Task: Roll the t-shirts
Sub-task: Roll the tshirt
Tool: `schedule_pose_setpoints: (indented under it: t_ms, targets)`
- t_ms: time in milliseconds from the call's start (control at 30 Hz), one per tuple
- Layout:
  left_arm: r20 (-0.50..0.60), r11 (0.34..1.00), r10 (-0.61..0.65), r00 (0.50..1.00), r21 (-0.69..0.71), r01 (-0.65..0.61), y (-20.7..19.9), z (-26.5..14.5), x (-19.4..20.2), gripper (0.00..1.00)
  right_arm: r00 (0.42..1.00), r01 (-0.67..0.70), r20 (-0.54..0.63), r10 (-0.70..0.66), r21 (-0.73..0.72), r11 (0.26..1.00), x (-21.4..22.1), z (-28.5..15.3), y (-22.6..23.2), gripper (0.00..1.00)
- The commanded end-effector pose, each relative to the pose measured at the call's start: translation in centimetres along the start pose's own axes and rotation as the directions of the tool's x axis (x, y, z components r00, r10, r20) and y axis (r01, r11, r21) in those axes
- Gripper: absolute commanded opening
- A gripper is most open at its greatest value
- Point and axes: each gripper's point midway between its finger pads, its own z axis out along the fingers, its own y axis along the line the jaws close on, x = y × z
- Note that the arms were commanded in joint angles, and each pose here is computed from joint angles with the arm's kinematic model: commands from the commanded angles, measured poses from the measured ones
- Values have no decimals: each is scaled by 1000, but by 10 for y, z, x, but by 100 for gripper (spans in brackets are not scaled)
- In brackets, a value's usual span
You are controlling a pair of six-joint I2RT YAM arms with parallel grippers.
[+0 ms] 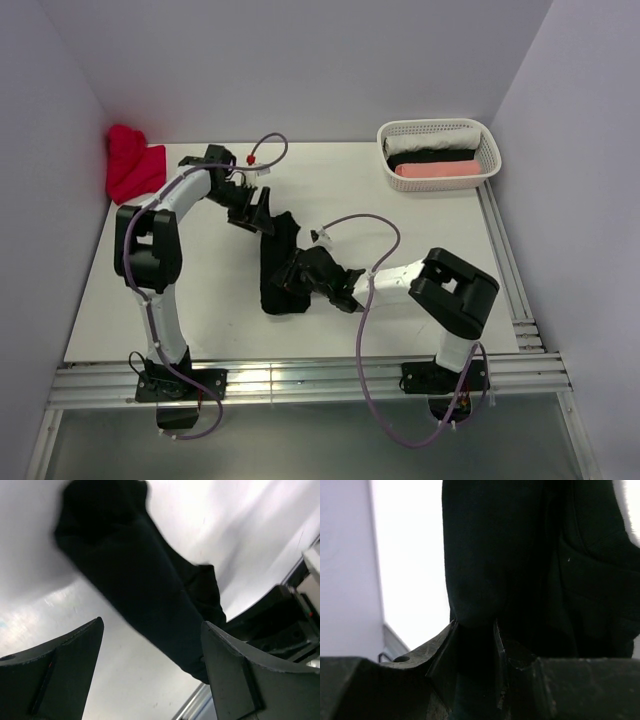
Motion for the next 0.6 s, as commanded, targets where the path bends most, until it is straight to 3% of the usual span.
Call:
schedule_pose_setpoints:
  t_ms: [0, 133, 300, 567]
  targets:
    - [1, 995, 92, 996, 46, -91, -12, -12, 16, 84, 999, -14, -33, 7, -203, 979, 3, 3, 51, 21]
    - [-20, 994, 79, 997, -77, -80, 14, -12, 33, 84, 998, -50, -54, 41, -181, 982, 4, 14, 47, 20]
    - [-1, 973, 43, 999, -229, -42, 45, -9, 26, 82, 986, -163, -57, 156, -135, 977, 0, 23, 21, 19]
    - [30, 955, 15, 999, -298, -5, 55, 5, 11, 82, 961, -270, -60, 268, -26, 962, 5, 23, -17, 18]
